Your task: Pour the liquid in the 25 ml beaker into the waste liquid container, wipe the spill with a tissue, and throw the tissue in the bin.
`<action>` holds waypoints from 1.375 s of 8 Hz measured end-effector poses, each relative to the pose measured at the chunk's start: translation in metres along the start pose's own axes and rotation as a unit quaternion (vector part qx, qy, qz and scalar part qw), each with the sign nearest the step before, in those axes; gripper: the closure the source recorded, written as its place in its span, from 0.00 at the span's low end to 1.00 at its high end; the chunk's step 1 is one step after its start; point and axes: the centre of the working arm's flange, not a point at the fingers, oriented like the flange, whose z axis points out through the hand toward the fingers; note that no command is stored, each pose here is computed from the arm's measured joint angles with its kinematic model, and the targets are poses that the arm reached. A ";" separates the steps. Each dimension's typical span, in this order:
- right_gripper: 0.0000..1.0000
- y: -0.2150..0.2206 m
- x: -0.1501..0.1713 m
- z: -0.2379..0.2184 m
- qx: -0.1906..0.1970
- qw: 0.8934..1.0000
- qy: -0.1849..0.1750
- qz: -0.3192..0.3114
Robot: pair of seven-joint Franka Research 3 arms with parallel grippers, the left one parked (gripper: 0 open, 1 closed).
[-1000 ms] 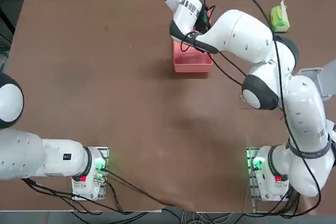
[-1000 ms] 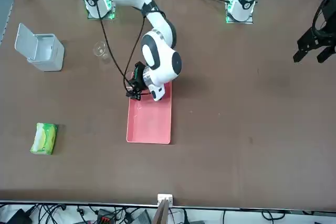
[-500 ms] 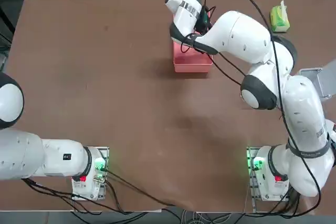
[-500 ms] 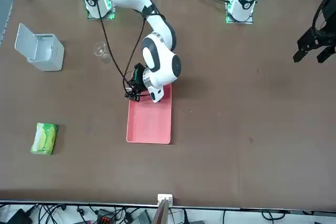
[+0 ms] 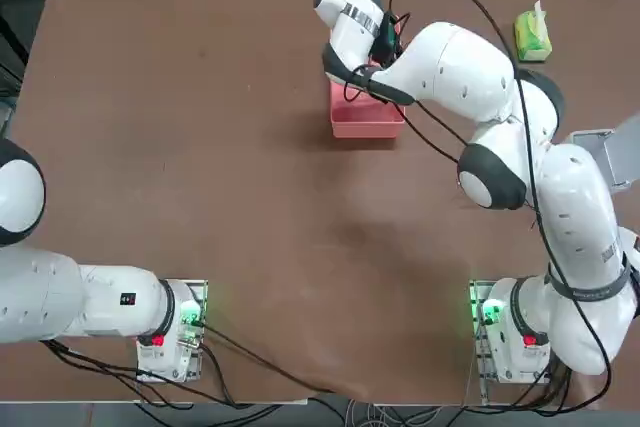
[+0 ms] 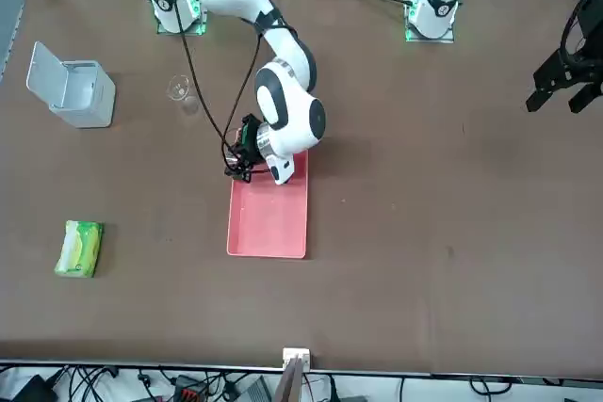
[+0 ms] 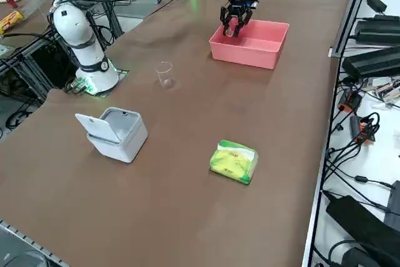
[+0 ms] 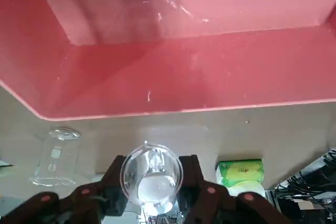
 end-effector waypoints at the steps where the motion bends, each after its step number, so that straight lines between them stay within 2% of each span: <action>1: 0.53 0.000 0.000 -0.001 0.000 1.000 0.000 0.000; 7: 0.53 0.015 -0.014 -0.005 0.002 1.000 0.014 0.017; 9: 0.53 0.033 -0.030 -0.001 0.035 0.998 0.046 0.033; 11: 0.53 0.057 -0.059 0.000 0.067 0.993 0.086 0.056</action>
